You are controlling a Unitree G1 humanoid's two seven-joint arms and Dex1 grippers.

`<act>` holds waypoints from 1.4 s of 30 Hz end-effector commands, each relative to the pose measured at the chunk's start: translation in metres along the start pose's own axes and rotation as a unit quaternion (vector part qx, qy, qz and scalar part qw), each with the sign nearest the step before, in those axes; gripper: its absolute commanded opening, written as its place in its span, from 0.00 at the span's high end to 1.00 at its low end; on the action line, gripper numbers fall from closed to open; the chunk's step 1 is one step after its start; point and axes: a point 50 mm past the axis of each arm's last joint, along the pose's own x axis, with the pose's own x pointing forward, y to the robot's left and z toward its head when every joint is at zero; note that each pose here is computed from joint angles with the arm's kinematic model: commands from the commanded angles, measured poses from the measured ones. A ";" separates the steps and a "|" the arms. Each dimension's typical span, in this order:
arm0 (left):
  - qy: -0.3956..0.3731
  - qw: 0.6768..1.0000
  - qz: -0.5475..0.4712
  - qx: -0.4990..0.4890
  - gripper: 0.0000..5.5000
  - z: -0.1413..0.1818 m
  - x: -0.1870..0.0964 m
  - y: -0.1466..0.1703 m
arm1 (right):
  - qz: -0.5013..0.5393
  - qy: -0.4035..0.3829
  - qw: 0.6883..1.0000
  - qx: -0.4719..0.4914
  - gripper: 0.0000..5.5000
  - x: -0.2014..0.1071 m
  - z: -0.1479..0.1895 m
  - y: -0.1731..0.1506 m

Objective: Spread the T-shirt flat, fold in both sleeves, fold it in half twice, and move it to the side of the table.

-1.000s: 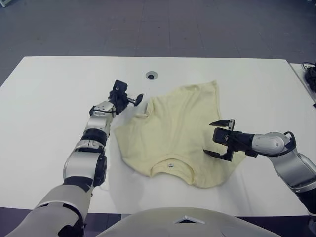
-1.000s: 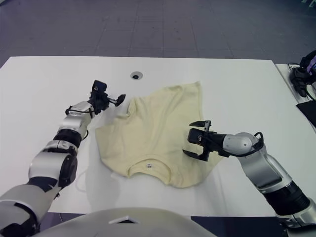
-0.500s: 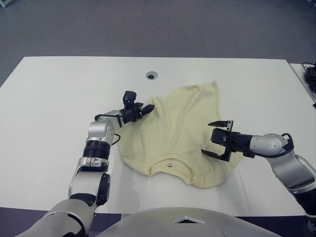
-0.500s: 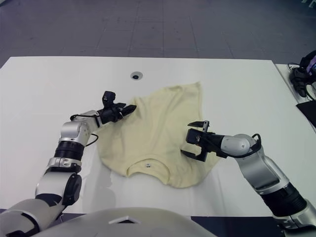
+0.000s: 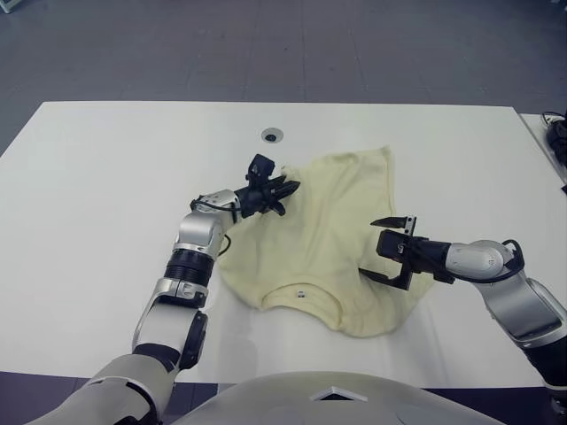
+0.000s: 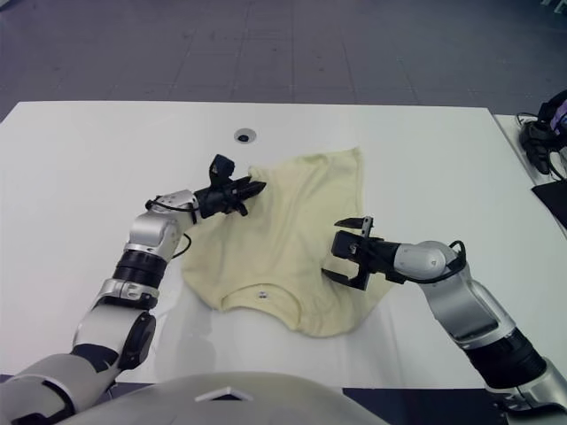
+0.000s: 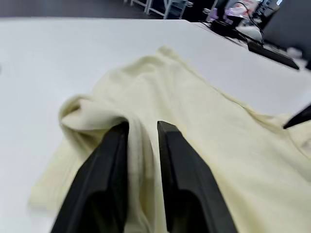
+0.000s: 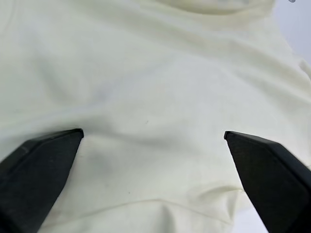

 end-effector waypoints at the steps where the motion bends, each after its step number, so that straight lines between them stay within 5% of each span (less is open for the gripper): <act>1: 0.086 0.979 -0.127 0.134 0.99 -0.024 -0.007 -0.034 | 0.067 0.060 0.995 0.052 0.02 0.012 -0.027 0.033; 5: 0.154 0.945 -0.206 0.200 1.00 -0.046 -0.022 -0.049 | 0.065 0.059 0.995 0.053 0.02 0.013 -0.027 0.032; 9: 0.142 0.944 -0.198 0.224 1.00 -0.040 -0.027 -0.047 | 0.064 0.059 0.995 0.054 0.02 0.013 -0.026 0.033; 16: 0.005 0.979 -0.180 0.098 0.77 0.015 -0.047 -0.041 | 0.065 0.062 0.994 0.055 0.02 0.013 -0.027 0.034; 21: -0.039 0.992 -0.106 0.064 0.61 0.045 -0.059 -0.006 | 0.066 0.064 0.994 0.054 0.02 0.013 -0.029 0.035; 27: 0.084 0.973 0.055 0.206 0.42 0.013 -0.038 0.035 | 0.065 0.064 0.995 0.050 0.02 0.014 -0.028 0.034; 36: 0.195 0.927 0.091 0.307 0.14 -0.027 -0.033 0.054 | 0.077 0.059 0.994 0.042 0.02 0.013 -0.025 0.037; 42: 0.216 0.916 0.099 0.322 0.02 -0.025 -0.027 0.068 | 0.118 0.090 0.987 -0.068 0.02 -0.001 -0.028 0.037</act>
